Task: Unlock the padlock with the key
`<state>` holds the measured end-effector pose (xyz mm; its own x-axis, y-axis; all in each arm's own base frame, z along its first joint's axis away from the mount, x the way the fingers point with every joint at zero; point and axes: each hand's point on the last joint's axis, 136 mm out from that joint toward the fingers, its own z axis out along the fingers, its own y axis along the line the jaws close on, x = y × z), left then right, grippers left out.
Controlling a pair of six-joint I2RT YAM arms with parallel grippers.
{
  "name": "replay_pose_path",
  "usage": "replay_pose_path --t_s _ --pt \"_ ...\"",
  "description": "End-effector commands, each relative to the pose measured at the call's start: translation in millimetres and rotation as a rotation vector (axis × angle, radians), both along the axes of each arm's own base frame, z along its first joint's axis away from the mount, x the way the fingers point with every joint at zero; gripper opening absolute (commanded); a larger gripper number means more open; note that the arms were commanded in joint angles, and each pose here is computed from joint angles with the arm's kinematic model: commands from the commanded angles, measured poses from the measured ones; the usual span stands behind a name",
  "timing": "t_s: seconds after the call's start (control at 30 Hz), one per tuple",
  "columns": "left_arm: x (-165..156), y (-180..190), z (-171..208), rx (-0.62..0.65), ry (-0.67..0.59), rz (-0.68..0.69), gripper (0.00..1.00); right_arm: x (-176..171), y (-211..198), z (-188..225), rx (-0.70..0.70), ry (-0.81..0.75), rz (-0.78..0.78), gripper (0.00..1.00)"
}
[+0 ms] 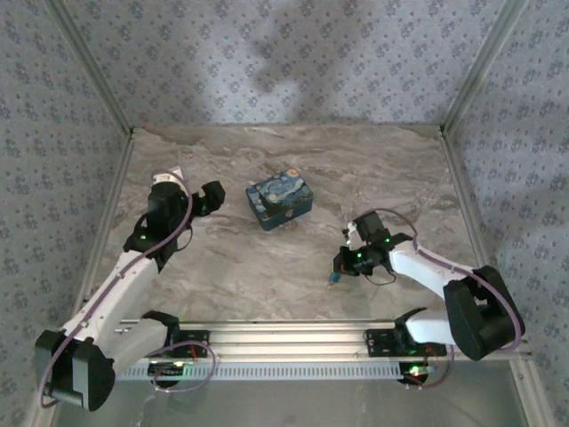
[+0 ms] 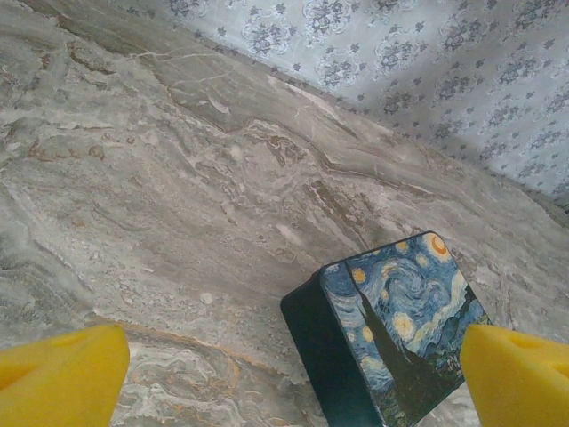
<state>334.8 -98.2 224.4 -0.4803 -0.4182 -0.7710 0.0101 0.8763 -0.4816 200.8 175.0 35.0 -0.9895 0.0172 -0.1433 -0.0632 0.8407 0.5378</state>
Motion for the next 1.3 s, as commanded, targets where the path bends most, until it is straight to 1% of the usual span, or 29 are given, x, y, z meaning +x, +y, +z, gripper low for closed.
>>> replay_pose_path --t_s 0.0,0.17,0.33,0.43,0.53,0.7,0.83,0.9,0.97,1.0,1.17,1.23,1.27 --pt "-2.6 3.1 2.8 -0.004 -0.009 0.009 0.95 -2.2 5.6 -4.2 0.023 0.016 0.006 0.06" --pt "-2.8 2.8 1.9 -0.005 -0.006 0.008 0.96 -2.5 4.1 -6.5 0.014 0.017 0.002 0.10" --pt "-2.6 2.8 2.6 -0.001 -0.009 0.006 0.96 -1.9 1.6 -6.0 0.000 0.011 -0.005 0.17" --pt "-2.4 3.5 4.8 0.001 -0.011 0.007 0.96 1.7 -0.2 0.2 -0.006 -0.016 -0.016 0.22" --pt "-2.4 3.9 7.4 0.006 -0.017 0.007 0.96 8.4 -4.1 12.3 -0.015 -0.069 -0.030 0.25" --pt "-2.4 7.9 14.4 0.025 -0.034 0.018 0.96 27.4 -16.8 43.9 -0.042 -0.214 -0.076 0.31" --pt "-3.6 15.5 23.0 0.061 -0.069 0.039 0.96 47.2 -35.3 74.0 -0.079 -0.354 -0.139 0.40" --pt "-4.0 22.2 28.5 0.094 -0.092 0.056 0.96 61.0 -46.9 93.9 -0.104 -0.453 -0.173 0.44" --pt "-4.0 34.8 33.3 0.136 -0.106 0.101 0.97 73.1 -58.8 111.7 -0.140 -0.547 -0.193 0.49" --pt "-4.0 45.4 35.0 0.157 -0.106 0.145 0.98 79.7 -67.0 121.2 -0.167 -0.594 -0.209 0.51" --pt "-3.0 89.8 37.2 0.236 -0.105 0.291 0.98 106.0 -110.9 150.0 -0.286 -0.761 -0.321 0.62" --pt "-3.0 104.8 33.9 0.260 -0.095 0.333 0.98 114.0 -127.9 156.5 -0.310 -0.812 -0.377 0.70" --pt "-3.1 111.3 32.0 0.275 -0.093 0.347 0.98 117.7 -137.0 159.1 -0.324 -0.835 -0.410 0.76"
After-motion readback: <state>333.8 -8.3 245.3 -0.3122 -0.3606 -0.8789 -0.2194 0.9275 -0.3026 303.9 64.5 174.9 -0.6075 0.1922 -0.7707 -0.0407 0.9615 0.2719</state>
